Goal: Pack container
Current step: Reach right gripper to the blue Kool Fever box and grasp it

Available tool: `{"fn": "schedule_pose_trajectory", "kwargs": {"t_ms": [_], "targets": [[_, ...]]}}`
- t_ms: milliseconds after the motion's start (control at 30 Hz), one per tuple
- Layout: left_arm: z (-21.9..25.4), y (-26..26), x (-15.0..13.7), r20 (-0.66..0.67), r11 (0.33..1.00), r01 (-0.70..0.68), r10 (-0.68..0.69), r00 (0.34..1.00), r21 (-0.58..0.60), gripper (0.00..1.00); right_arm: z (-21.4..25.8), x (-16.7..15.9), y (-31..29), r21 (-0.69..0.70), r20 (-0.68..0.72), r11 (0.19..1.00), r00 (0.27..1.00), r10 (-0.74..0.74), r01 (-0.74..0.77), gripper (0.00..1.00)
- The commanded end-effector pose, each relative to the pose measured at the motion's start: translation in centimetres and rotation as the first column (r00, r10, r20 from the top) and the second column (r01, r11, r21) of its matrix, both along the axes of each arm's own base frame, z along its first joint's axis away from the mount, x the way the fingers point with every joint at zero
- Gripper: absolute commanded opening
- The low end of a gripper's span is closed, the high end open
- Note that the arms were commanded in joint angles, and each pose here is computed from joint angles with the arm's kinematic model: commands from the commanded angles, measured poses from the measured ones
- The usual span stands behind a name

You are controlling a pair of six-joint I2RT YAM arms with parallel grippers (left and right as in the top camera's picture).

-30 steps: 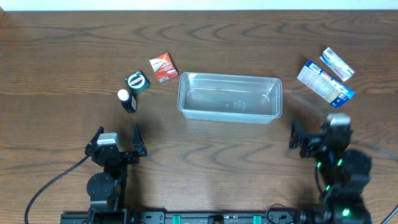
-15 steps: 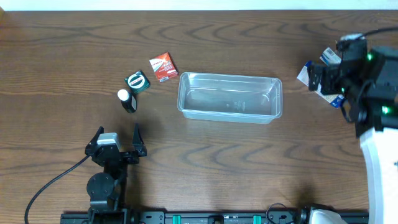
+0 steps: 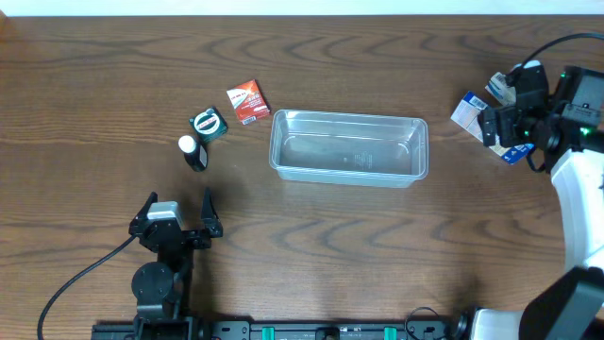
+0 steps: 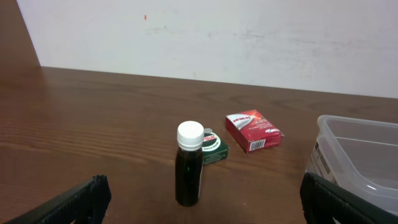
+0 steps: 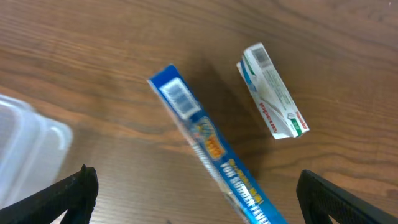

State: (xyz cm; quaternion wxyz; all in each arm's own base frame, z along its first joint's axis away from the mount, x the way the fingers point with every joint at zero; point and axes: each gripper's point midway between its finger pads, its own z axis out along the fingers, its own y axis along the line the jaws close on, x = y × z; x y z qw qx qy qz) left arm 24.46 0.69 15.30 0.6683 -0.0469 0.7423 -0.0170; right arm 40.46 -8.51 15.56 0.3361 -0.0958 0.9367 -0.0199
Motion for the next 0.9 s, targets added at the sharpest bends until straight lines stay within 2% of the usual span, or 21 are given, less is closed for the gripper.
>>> {"fn": "schedule_pose_trajectory", "kwargs": {"t_ms": [0, 167, 300, 400, 467, 567, 667, 733, 767, 867], "targets": [[-1.7, 0.3, -0.1, -0.05, 1.0, -0.013, 0.013, 0.999, 0.011, 0.98, -1.5, 0.7, 0.0, 0.019, -0.021, 0.998, 0.998, 0.053, -0.052, 0.99], [-1.7, 0.3, -0.1, -0.05, 1.0, -0.013, 0.013, 0.999, 0.011, 0.98, -4.7, 1.3, 0.0, 0.046, -0.078, 0.997, 0.995, 0.058, -0.055, 0.99], [-1.7, 0.3, -0.1, -0.05, 1.0, -0.013, 0.013, 0.999, 0.011, 0.98, -6.4, 1.6, -0.1, 0.053, -0.108, 0.997, 0.992, 0.064, -0.059, 0.95], [-1.7, 0.3, -0.1, -0.05, 1.0, -0.013, 0.013, 0.999, 0.011, 0.98, -7.0, 1.6, -0.4, 0.044, -0.119, 0.998, 0.991, 0.055, -0.05, 0.86], [-1.7, 0.3, -0.1, -0.05, 1.0, -0.013, 0.013, 0.999, 0.011, 0.98, -7.0, 1.7, -0.7, 0.029, -0.118, 0.999, 0.992, 0.045, -0.041, 0.75], [-1.7, 0.3, -0.1, -0.05, 1.0, -0.013, 0.013, 0.999, 0.011, 0.98, -6.9, 1.9, -1.3, -0.001, -0.112, 1.0, 0.993, 0.025, -0.026, 0.5], [-1.7, 0.3, -0.1, -0.05, 1.0, -0.013, 0.013, 0.999, 0.011, 0.98, -6.8, 2.0, -1.7, -0.017, -0.111, 1.0, 0.994, 0.015, -0.017, 0.33], [-1.7, 0.3, -0.1, -0.05, 1.0, -0.013, 0.013, 0.999, 0.011, 0.98, -6.7, 2.0, -1.7, -0.018, -0.108, 1.0, 0.994, 0.014, -0.016, 0.12], [-1.7, 0.3, -0.1, -0.05, 1.0, -0.013, 0.013, 0.999, 0.011, 0.98, -6.6, 2.0, -1.7, -0.018, -0.106, 1.0, 0.994, 0.014, -0.016, 0.04], [-1.7, 0.3, -0.1, -0.05, 1.0, -0.013, 0.013, 0.999, 0.011, 0.98, -6.0, 2.1, -1.6, -0.021, -0.091, 1.0, 0.996, 0.011, -0.013, 0.01]]}}
